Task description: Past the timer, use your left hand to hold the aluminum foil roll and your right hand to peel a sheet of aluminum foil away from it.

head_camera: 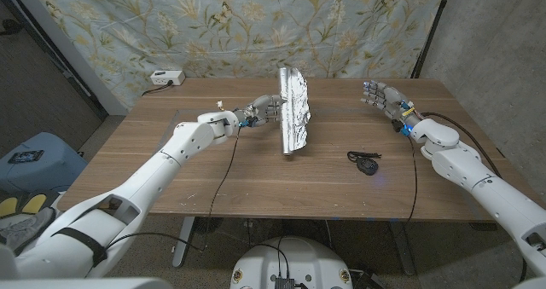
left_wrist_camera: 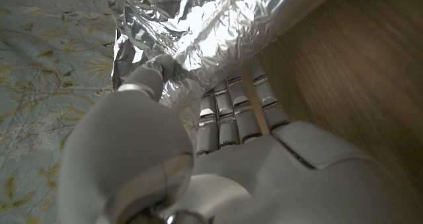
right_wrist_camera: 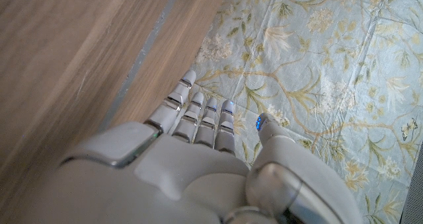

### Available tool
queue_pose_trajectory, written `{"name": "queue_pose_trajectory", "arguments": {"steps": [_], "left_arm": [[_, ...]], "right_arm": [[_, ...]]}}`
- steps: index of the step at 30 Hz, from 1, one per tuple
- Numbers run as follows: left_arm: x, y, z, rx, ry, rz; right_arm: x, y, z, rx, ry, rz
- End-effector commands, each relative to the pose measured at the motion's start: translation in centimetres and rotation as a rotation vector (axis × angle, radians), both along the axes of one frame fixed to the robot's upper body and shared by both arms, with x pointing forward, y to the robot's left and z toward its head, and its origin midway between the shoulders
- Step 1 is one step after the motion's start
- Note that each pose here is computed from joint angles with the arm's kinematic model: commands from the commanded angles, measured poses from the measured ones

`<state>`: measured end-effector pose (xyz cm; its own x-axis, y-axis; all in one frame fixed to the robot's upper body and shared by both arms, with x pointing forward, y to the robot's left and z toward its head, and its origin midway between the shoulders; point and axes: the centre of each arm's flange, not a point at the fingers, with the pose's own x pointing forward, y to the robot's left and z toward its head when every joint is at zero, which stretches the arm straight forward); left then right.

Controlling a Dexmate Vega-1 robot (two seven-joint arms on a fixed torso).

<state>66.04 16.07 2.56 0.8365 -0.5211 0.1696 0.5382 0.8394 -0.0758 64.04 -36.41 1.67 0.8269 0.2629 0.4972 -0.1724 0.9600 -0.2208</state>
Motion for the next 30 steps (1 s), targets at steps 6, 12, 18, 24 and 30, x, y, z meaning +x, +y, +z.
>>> {"name": "queue_pose_trajectory", "arguments": {"steps": [6, 12, 18, 24, 30], "left_arm": [[0.5, -0.1, -0.2, -0.154, 0.036, -0.079], [0.7, -0.2, -1.0, -0.221, 0.084, -0.121], [0.7, -0.2, -1.6, -0.254, 0.112, -0.141], [0.6, -0.2, -2.1, -0.255, 0.125, -0.14], [0.5, -0.2, -2.4, -0.254, 0.136, -0.143]], "right_arm": [[0.1, 0.2, 0.2, -0.027, 0.017, 0.007], [0.1, 0.5, 0.2, -0.037, 0.026, 0.018], [0.0, 0.9, 0.1, -0.056, 0.036, 0.036], [-0.7, 1.5, 0.5, -0.103, 0.065, 0.04], [-2.0, 2.4, 1.5, -0.179, 0.091, 0.037]]}}
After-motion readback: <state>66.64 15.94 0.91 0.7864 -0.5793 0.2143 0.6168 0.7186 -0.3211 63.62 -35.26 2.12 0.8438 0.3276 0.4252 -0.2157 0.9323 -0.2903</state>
